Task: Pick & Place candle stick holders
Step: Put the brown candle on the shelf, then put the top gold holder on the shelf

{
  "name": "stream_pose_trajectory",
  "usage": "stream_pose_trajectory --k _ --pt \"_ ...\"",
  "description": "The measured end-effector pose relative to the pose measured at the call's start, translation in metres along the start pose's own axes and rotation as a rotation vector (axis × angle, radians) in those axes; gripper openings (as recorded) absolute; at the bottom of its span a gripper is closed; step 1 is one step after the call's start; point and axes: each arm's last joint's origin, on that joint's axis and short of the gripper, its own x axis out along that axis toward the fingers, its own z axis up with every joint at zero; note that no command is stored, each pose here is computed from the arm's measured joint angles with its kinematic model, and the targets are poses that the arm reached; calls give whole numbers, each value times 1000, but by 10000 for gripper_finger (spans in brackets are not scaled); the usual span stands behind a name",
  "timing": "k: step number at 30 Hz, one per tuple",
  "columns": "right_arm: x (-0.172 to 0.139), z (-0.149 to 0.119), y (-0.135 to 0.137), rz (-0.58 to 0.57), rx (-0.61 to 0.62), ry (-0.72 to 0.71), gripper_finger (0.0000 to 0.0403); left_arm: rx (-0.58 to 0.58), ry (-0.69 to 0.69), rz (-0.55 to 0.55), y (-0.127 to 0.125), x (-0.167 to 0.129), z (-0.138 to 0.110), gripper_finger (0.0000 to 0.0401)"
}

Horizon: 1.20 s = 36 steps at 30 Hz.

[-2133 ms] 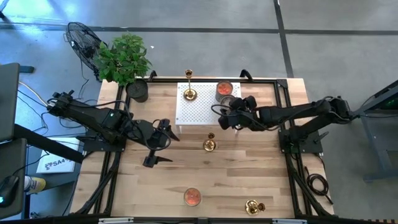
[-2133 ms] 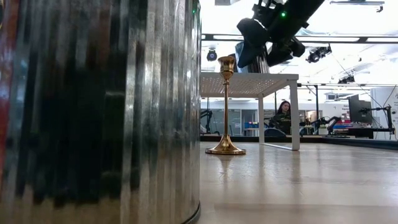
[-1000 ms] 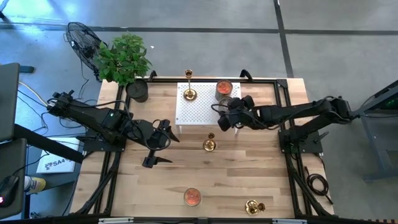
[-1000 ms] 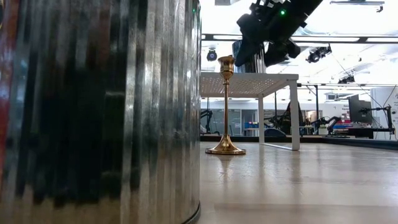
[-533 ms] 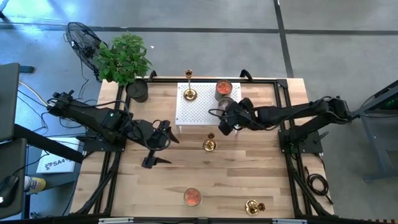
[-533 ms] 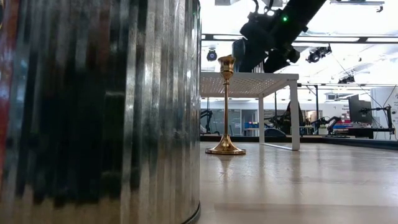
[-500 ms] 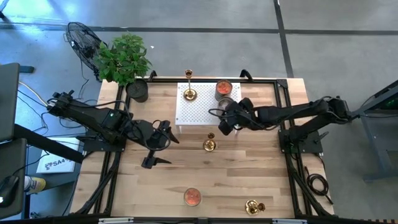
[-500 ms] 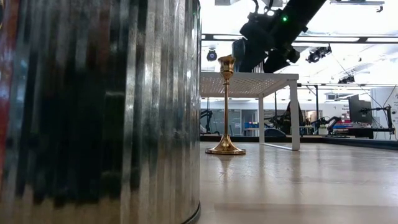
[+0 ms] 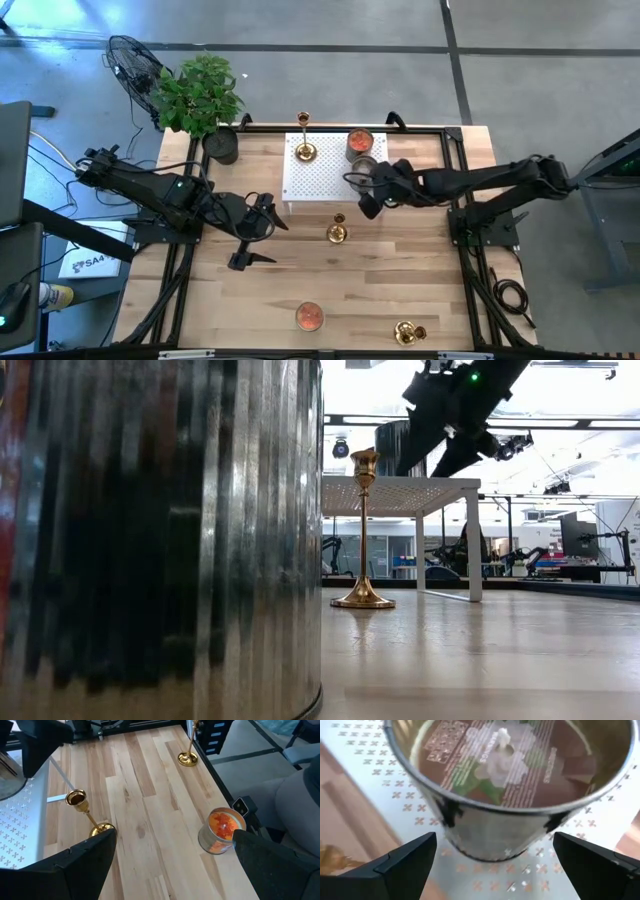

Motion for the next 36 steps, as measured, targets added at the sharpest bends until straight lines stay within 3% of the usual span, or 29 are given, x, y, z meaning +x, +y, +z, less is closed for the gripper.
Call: stream_pose_trajectory --k 10,21,36 --pt "-27 -8 9 103 -6 -14 394 0 1 3 0 0 0 393" --pt "-65 -42 30 230 -23 42 394 -60 37 6 0 2 -3 393" --pt "-97 -60 65 377 -159 -183 394 -73 195 28 -1 52 -15 393"
